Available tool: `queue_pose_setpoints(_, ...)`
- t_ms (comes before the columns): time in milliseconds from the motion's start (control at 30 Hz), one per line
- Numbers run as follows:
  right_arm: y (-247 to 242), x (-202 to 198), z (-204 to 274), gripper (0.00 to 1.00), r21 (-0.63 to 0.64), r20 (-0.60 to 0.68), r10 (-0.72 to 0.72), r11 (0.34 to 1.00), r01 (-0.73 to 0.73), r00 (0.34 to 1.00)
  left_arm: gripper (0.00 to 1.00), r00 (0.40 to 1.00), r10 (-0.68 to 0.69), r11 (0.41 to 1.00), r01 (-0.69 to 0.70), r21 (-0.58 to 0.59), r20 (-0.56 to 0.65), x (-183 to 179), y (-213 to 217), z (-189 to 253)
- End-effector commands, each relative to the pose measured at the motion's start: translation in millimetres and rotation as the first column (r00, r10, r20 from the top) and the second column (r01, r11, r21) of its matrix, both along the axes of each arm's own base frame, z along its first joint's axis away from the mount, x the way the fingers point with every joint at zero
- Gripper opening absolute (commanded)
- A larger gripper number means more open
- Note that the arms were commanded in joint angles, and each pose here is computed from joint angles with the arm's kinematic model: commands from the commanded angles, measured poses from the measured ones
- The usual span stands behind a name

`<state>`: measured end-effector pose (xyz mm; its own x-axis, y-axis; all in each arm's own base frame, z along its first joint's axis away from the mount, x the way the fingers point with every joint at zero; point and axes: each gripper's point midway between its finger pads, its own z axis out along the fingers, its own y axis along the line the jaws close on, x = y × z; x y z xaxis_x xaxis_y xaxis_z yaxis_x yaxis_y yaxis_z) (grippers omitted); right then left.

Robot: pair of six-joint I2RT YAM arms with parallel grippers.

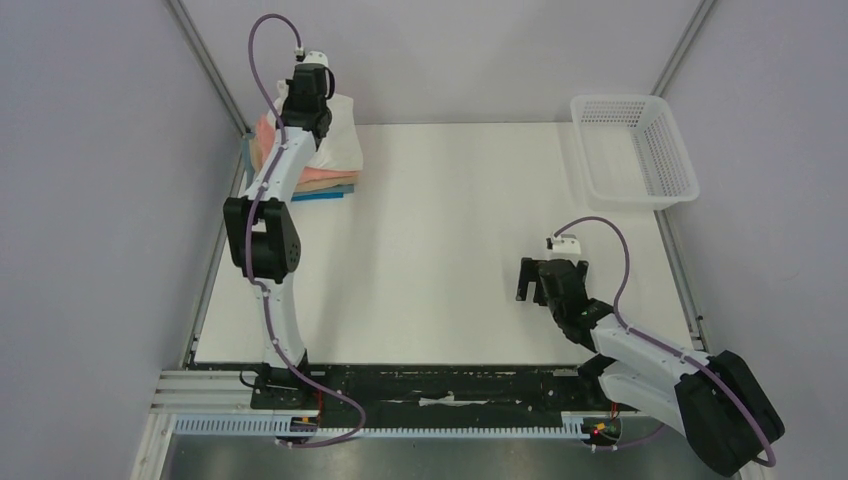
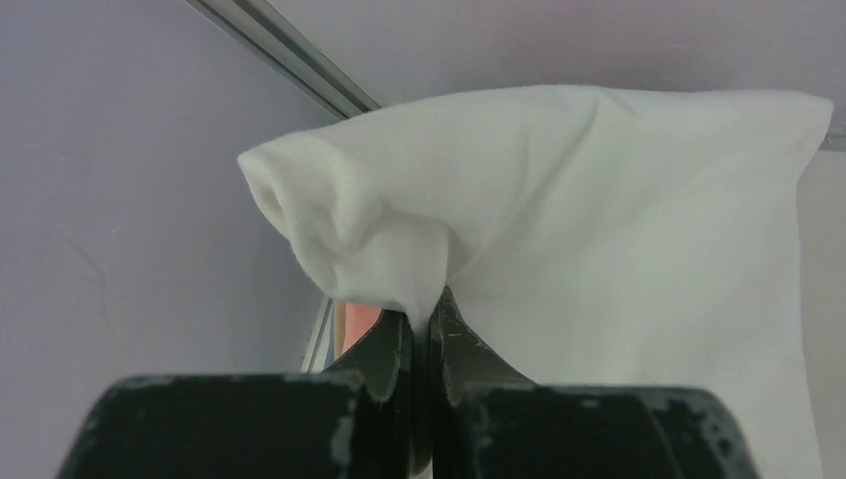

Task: Fold and stack the t-shirts
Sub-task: Put the neatly folded tshirt into the corner of the board with the left arm, then reset both arms

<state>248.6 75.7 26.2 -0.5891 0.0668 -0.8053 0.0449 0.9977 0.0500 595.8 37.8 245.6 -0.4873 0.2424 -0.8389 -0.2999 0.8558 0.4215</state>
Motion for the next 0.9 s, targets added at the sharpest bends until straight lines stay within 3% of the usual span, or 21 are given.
queue_pose_setpoints(0,6,18,20,0.98,0.029,0.057,-0.023,0.999,0.021,0.998,0.02,0.992,0.087,0.996,-0.085,-0.018,0.093,5,16,17)
queue_pose_setpoints(100,7,17,18,0.98,0.031,0.050,-0.017,0.999,0.016,0.999,0.11,0.980,0.166,0.986,-0.163,-0.035,0.114,6,35,7)
queue_pose_setpoints(233,7,15,19,0.98,0.039,0.050,-0.017,0.999,0.015,0.999,0.30,0.964,0.210,0.977,-0.202,-0.064,0.164,11,53,0)
queue_pose_setpoints(300,7,15,20,0.98,0.052,0.063,-0.026,0.998,0.022,0.998,0.52,0.959,0.230,0.973,-0.222,-0.064,0.168,9,59,-1)
queue_pose_setpoints(333,7,14,21,0.98,0.058,0.068,-0.030,0.998,0.026,0.997,0.70,0.953,0.243,0.970,-0.235,-0.066,0.180,7,61,1)
queue_pose_setpoints(367,7,15,22,0.98,0.060,0.073,-0.031,0.998,0.026,0.997,0.77,0.952,0.246,0.969,-0.237,-0.066,0.181,6,61,1)
queue_pose_setpoints(533,9,15,28,0.98,0.079,0.087,-0.029,0.997,0.022,0.996,0.79,0.954,0.237,0.965,-0.210,-0.155,0.185,-5,51,11)
queue_pose_setpoints(667,12,12,29,0.98,0.108,0.091,-0.019,0.994,0.009,0.996,0.80,0.967,0.162,0.951,-0.100,-0.293,0.194,-12,25,20)
queue_pose_setpoints(867,12,8,27,0.98,0.124,0.097,-0.013,0.992,0.000,0.995,0.81,0.961,0.045,0.847,0.109,-0.521,0.273,-51,-35,46)
